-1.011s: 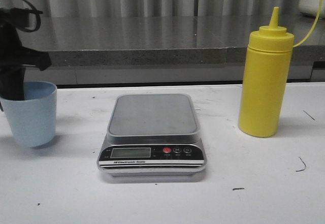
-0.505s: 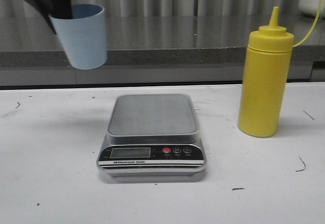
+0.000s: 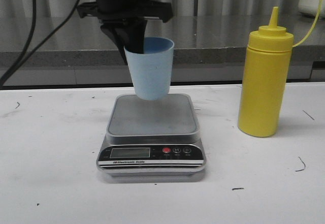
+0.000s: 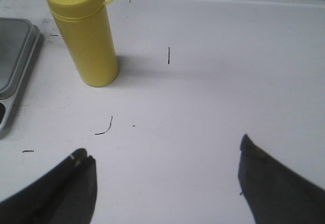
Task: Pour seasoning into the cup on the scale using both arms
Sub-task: 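Lift the cup with the left gripper and lower it onto the scale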
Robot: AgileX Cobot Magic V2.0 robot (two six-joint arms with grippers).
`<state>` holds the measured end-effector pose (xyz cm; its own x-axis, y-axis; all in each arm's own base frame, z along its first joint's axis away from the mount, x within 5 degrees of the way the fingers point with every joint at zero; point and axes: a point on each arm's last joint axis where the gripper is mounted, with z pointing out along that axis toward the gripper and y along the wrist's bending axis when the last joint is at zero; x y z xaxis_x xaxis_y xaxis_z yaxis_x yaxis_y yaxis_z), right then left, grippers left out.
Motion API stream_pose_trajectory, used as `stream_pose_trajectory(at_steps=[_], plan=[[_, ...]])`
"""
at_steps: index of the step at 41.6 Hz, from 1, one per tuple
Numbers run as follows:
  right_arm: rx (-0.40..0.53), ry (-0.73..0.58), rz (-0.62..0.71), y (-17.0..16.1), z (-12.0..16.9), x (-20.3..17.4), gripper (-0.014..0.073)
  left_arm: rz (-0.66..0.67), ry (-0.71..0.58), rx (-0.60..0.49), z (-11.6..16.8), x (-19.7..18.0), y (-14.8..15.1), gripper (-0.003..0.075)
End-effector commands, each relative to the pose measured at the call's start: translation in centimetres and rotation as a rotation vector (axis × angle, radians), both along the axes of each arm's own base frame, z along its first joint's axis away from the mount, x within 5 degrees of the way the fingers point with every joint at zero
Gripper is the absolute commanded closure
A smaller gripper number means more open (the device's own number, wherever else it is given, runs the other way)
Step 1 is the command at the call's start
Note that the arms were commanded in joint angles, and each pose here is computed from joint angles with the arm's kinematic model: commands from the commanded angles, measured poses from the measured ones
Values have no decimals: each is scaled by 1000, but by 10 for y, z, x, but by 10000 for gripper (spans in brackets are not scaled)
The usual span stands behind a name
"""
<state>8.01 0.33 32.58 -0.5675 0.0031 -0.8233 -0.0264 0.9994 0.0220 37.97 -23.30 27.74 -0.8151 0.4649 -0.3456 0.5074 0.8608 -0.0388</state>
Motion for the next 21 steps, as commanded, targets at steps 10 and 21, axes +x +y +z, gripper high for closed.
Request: stream_pose_trajectory(at_steps=[10, 21], plan=[[-20, -78, -3, -1, 13, 4, 4, -2, -80, -49, 11, 7, -7, 740], [-20, -78, -3, -1, 13, 4, 4, -3, -70, -39, 6, 8, -7, 580]])
